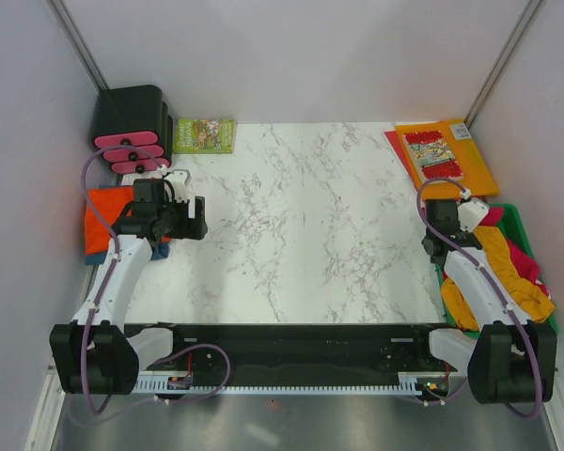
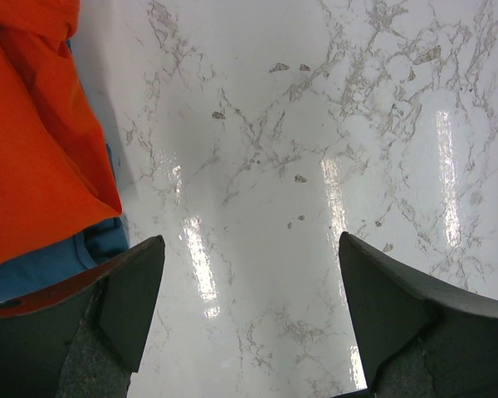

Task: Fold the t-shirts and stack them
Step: Grab crumpled tshirt from bin with the right arm, then move the tshirt to the center of the board

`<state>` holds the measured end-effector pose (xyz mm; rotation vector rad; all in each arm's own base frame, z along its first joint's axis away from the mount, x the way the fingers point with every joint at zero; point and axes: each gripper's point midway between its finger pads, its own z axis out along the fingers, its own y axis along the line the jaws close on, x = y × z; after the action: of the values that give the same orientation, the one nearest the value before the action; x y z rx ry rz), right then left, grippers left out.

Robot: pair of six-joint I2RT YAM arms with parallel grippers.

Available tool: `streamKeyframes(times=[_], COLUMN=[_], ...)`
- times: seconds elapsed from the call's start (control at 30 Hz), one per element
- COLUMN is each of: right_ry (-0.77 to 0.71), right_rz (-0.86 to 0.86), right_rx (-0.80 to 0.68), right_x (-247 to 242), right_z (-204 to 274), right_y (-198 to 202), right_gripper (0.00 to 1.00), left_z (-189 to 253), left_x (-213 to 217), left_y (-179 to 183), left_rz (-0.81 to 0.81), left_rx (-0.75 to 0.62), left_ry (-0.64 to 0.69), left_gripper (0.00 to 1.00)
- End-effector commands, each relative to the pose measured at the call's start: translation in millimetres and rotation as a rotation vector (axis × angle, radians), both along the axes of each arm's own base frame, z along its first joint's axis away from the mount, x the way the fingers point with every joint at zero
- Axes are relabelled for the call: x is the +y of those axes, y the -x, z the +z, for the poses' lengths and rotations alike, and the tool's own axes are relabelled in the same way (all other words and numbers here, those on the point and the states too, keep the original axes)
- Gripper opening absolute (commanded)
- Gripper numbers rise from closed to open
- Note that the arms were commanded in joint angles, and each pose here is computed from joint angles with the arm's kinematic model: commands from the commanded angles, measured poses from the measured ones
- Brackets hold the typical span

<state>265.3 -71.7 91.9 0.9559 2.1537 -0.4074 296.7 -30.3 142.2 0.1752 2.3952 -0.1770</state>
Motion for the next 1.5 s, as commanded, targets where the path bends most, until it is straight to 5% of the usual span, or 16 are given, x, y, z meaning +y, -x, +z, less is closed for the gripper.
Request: streamKeyframes(times=[0.0,0.2,0.6,0.97,1.13,1.27,1.37,1.47], right_ry=[-0.040,-0.066,-0.226,-0.329,-0.338,-0.219,-0.140,-0.065], right_rz=[0.118,0.440,1.053,1.445,1.453,1.305,1.216,1.132], right_rx=[-0.190,-0.505,-0.759,-0.691,-0.548,-0.517,-0.537,-0.526], right_x=[22.1,98.4,299.3,499.1,538.1,504.9,470.4,432.9], right_z=[39.3,167.1,348.2,351.3,282.7,261.2,269.7,267.2], right_y=[-25.5,-62.2,-66.5,-68.8,-91.2,-106.0,-107.4,-100.5], right_gripper=[0.00,0.00,0.00,0.00,0.00,0.79,0.98,0.98], left_z=[15.2,21.3,50.0,70.8,67.6,67.8,68.3,62.7], left_x=[-3.0,-4.3,0.7,-4.0,-2.2,2.5,4.7,2.8], left_y=[-4.3,-4.4,4.4,19.3,21.6,20.5,17.6,13.1], left_rz=[-0.027,-0.027,-0.017,-0.046,-0.044,-0.026,-0.015,-0.017], left_rx=[-0.037,-0.051,-0.134,-0.216,-0.216,-0.220,-0.231,-0.222], left_ry=[0.010,0.019,-0.008,0.005,-0.005,-0.025,-0.032,-0.022], left_gripper=[0.92,0.91,0.91,0.91,0.92,0.96,0.98,0.97])
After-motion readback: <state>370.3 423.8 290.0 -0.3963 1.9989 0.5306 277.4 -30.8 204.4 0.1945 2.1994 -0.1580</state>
